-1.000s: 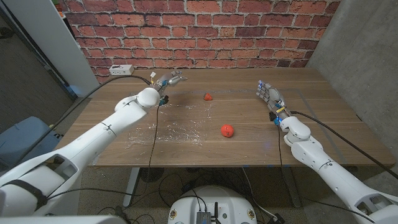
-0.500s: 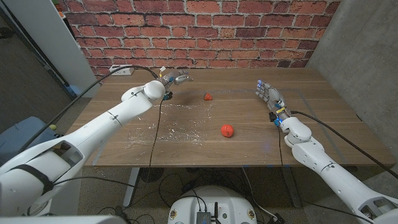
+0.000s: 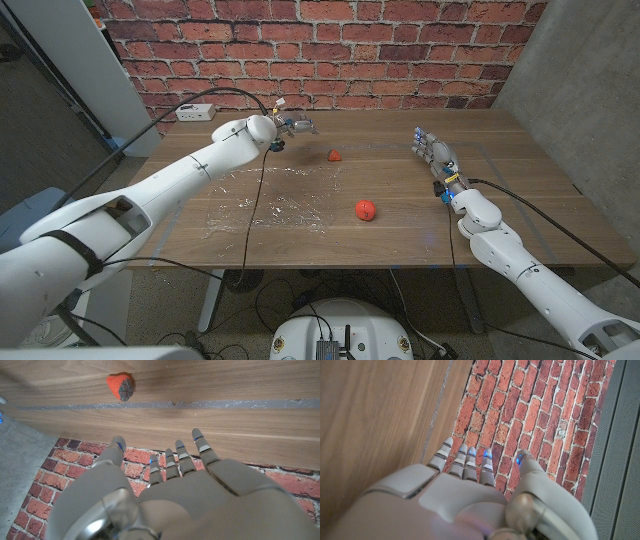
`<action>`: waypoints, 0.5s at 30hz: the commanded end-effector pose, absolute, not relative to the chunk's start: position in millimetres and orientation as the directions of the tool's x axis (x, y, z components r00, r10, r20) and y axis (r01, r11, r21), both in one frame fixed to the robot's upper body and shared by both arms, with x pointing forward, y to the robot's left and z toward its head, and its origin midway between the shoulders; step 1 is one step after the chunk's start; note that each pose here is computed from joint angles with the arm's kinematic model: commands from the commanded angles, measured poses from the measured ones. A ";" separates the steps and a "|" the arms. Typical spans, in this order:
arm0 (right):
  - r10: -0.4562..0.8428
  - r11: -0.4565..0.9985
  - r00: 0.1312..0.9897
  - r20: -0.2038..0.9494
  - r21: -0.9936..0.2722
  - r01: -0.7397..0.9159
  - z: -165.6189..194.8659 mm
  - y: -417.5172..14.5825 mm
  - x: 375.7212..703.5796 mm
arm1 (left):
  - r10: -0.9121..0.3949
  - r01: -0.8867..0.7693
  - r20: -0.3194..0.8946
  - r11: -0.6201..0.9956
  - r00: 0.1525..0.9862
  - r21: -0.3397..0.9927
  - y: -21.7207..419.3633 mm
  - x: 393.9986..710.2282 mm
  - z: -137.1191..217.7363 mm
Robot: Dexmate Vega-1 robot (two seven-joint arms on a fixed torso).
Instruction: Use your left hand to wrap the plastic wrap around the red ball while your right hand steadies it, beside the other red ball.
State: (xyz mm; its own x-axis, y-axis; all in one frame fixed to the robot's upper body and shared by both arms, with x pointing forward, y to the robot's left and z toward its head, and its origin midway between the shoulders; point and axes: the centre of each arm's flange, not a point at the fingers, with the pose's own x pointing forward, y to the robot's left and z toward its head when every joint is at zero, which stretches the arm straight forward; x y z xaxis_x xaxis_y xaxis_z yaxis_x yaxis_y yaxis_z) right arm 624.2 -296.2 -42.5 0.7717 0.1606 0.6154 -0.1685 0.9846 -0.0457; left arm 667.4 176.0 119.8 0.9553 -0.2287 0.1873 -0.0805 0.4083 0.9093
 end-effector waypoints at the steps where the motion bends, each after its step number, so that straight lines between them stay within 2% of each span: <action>1: 0.153 0.986 0.769 0.621 -0.041 -0.163 -44.3 -299.5 624.7 | -0.208 -0.046 0.105 0.272 0.973 0.961 156.4 674.2 134.0; 15: 0.136 0.988 0.763 0.632 -0.025 -0.155 -48.5 -304.9 622.4 | -0.178 -0.057 0.078 0.119 0.981 0.991 127.6 678.5 144.6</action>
